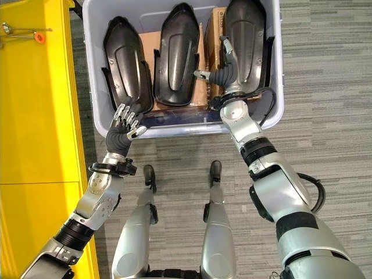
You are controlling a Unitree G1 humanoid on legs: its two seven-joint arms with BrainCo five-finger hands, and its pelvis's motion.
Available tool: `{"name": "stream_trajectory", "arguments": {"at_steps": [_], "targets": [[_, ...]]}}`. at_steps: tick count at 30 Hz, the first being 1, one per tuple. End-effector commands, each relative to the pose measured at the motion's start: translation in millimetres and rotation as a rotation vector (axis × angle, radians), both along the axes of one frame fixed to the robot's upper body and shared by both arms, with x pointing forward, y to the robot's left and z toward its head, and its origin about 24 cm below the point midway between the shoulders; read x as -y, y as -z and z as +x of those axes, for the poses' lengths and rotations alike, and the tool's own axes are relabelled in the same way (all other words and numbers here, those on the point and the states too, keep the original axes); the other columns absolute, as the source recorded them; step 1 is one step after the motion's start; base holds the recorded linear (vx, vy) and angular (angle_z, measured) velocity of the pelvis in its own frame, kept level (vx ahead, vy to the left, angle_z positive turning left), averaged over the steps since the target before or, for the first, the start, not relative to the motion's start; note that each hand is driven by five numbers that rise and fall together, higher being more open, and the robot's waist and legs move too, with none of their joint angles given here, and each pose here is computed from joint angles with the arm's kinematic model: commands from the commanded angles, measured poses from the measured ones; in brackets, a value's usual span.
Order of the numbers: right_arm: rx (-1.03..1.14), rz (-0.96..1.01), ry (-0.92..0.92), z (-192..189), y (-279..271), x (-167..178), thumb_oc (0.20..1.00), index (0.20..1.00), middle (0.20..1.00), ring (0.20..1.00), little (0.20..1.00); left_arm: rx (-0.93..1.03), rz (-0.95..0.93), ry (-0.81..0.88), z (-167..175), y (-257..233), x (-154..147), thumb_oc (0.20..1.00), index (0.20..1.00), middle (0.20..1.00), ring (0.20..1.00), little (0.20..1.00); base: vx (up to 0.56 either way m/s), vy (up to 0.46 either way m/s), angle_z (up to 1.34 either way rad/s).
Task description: Move parts from the plastic box to the shelf.
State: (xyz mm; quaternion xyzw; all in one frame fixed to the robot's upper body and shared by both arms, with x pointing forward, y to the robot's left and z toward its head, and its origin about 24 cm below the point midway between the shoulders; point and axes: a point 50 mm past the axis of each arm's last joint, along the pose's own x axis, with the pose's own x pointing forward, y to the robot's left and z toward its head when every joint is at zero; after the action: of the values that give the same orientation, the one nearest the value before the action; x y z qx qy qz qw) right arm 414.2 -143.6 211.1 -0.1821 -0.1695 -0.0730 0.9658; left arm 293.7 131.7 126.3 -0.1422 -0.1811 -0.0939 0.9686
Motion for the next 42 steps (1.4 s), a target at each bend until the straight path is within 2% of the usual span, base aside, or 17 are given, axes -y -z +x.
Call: {"name": "stream_trajectory", "arguments": {"at_steps": [1,7,16,20,26,35,42], "targets": [[0.093,0.081,-0.029,-1,-32,8,1.0,1.0,1.0,1.0,1.0,0.14,-0.027,0.03,-8,-24,7,1.0,1.0,1.0,1.0,1.0,0.0,0.0,0.0],[0.054,0.159,-0.202,-11,-8,-27,1.0,1.0,1.0,1.0,1.0,0.127,-0.032,0.006,-5,-22,6,1.0,1.0,1.0,1.0,1.0,0.0,0.0,0.0],[0.114,0.212,-0.411,-44,6,-48,1.0,1.0,1.0,1.0,1.0,0.115,-0.046,-0.045,-3,-21,-1,1.0,1.0,1.0,1.0,1.0,0.0,0.0,0.0],[0.165,0.266,-0.464,-60,6,-46,1.0,1.0,1.0,1.0,1.0,0.114,-0.052,-0.072,-3,-20,-5,1.0,1.0,1.0,1.0,1.0,0.02,-0.015,0.08],[0.357,0.288,-0.471,-93,-13,-30,1.0,1.0,1.0,1.0,1.0,0.118,-0.06,-0.114,-5,-21,-12,1.0,1.0,1.0,1.0,1.0,0.01,0.0,0.05],[0.664,0.39,-0.362,-139,-40,5,1.0,1.0,1.0,1.0,1.0,0.137,-0.048,-0.149,-12,-23,-18,1.0,1.0,1.0,1.0,1.0,0.0,0.0,0.0],[0.721,0.467,-0.342,-152,-39,9,1.0,1.0,1.0,1.0,1.0,0.127,-0.04,-0.148,-15,-20,-18,1.0,1.0,1.0,1.0,1.0,0.0,0.0,0.0]]}}
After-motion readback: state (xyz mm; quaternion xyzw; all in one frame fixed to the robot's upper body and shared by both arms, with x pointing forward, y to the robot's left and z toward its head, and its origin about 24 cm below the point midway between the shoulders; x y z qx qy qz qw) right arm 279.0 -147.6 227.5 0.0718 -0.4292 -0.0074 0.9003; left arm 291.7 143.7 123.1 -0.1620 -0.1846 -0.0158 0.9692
